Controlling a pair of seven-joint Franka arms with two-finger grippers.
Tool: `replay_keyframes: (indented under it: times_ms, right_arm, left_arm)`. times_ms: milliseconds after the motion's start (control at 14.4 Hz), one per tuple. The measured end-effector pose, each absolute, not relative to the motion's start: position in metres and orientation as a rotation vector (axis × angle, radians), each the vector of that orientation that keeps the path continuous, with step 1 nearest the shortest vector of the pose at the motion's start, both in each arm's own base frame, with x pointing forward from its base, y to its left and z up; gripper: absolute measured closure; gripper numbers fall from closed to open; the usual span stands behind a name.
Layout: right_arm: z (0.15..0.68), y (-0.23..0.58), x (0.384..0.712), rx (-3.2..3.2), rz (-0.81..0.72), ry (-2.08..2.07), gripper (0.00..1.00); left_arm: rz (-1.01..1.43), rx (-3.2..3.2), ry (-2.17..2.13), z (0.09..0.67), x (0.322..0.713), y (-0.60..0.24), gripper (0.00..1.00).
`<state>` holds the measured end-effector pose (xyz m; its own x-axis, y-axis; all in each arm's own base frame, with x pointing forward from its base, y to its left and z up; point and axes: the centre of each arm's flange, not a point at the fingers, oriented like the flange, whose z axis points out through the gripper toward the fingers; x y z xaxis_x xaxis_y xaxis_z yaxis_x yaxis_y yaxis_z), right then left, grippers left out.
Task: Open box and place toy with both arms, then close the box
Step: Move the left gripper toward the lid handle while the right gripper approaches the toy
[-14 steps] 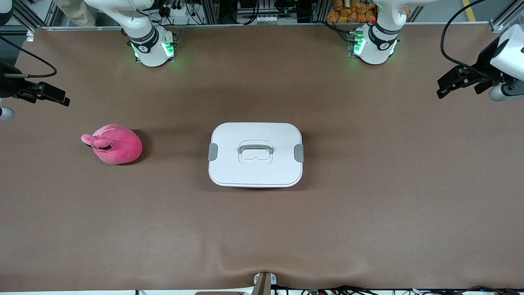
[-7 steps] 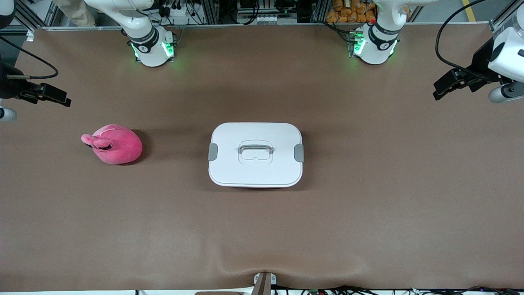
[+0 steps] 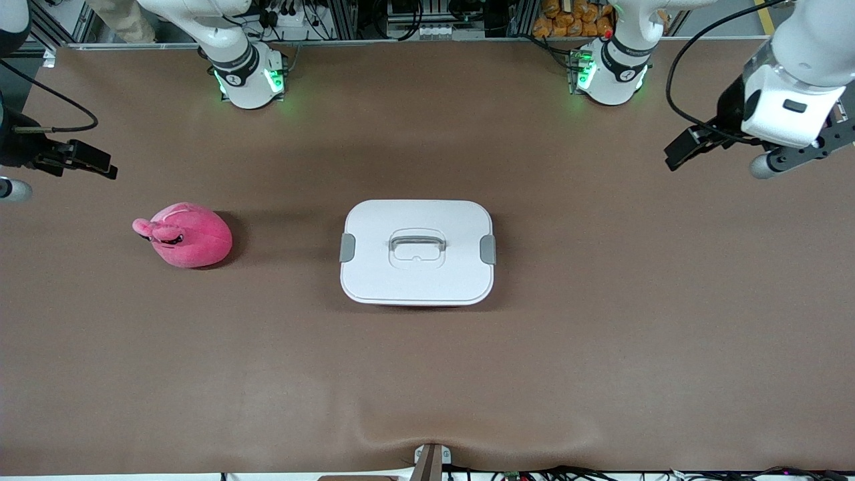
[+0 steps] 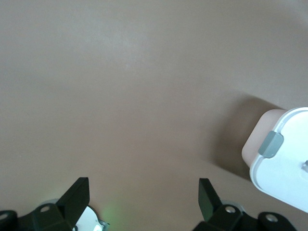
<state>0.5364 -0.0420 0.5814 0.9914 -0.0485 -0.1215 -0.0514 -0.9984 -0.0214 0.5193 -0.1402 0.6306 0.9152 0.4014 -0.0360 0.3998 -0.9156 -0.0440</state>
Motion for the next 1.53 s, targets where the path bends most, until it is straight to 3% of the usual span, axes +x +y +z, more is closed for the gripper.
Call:
replay_keyframes:
  times_ms: [695,1529]
  right_arm:
    - [0.517,-0.110,0.537,-3.082,0.091,-0.359,0.00]
    - [0.463,-0.121,0.533,-3.007,0.067,-0.756,0.00]
  left_arm:
    - [0.101,-2.934,-0.952,0.606,0.506,-0.227,0.00]
    - [0.099,-2.805,-1.343,0.572,0.489,-0.320,0.00]
